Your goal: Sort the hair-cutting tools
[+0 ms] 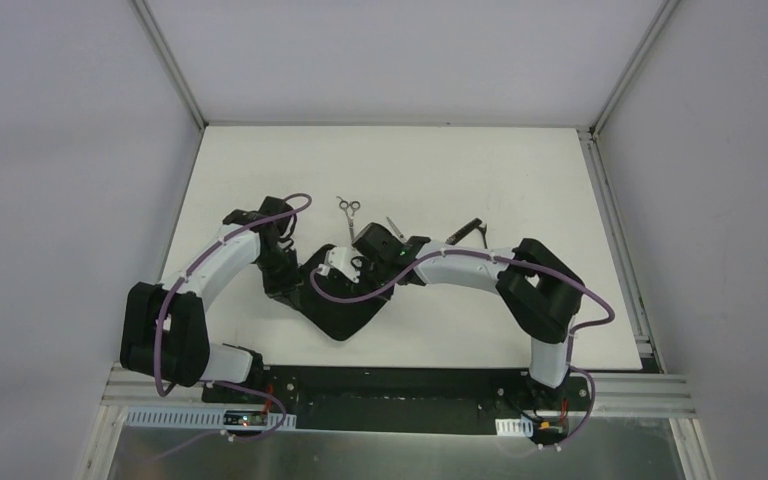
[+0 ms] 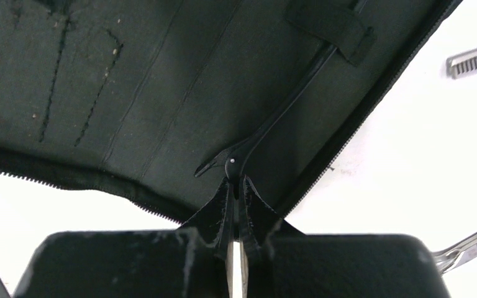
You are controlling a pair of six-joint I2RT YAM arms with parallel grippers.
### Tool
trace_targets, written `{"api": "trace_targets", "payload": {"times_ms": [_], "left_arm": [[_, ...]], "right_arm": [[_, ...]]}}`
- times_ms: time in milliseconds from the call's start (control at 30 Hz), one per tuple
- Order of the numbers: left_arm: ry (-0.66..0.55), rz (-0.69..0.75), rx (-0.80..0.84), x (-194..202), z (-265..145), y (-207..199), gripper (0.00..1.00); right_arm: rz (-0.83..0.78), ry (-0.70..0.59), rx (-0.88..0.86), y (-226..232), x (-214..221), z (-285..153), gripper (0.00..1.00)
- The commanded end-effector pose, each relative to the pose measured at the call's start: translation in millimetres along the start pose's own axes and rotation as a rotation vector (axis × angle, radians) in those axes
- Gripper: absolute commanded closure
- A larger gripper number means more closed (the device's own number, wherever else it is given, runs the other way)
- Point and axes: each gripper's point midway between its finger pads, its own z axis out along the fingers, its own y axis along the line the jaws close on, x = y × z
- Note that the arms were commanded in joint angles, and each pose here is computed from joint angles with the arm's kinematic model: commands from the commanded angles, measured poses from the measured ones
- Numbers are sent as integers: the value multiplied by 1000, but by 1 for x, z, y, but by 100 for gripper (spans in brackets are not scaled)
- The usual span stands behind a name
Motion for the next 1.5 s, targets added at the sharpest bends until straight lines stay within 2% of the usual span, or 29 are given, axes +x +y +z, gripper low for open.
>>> {"api": "trace_targets", "payload": {"times_ms": [0, 133, 300, 633, 833, 1000, 1167, 1300, 1467], "left_arm": [[40, 37, 16, 8, -5, -7, 100], [33, 33, 14, 7, -6, -7, 100], [26, 18, 20, 6, -7, -8, 100], [38, 6, 16, 18, -4, -2, 100], [14, -27, -11, 19, -3, 4, 100], [3, -50, -42, 19, 1, 11, 100], [-15, -70, -59, 15, 2, 13, 100], [-32, -85, -74, 12, 1, 15, 100], [-46, -96, -81, 7, 0, 14, 100]], "right_arm": [[-99, 44, 26, -12, -3, 8, 100], [-190, 79, 45, -14, -1, 9, 100], [-188, 65, 60, -22, -8, 9, 100], [-24, -10, -24, -27, -13, 19, 100], [216, -75, -123, -30, -24, 21, 100], [287, -80, -121, -27, -23, 24, 100], [264, -52, -54, -30, -10, 29, 90], [194, -6, 6, -30, 2, 29, 75], [188, -5, 35, -27, 5, 15, 57]]}}
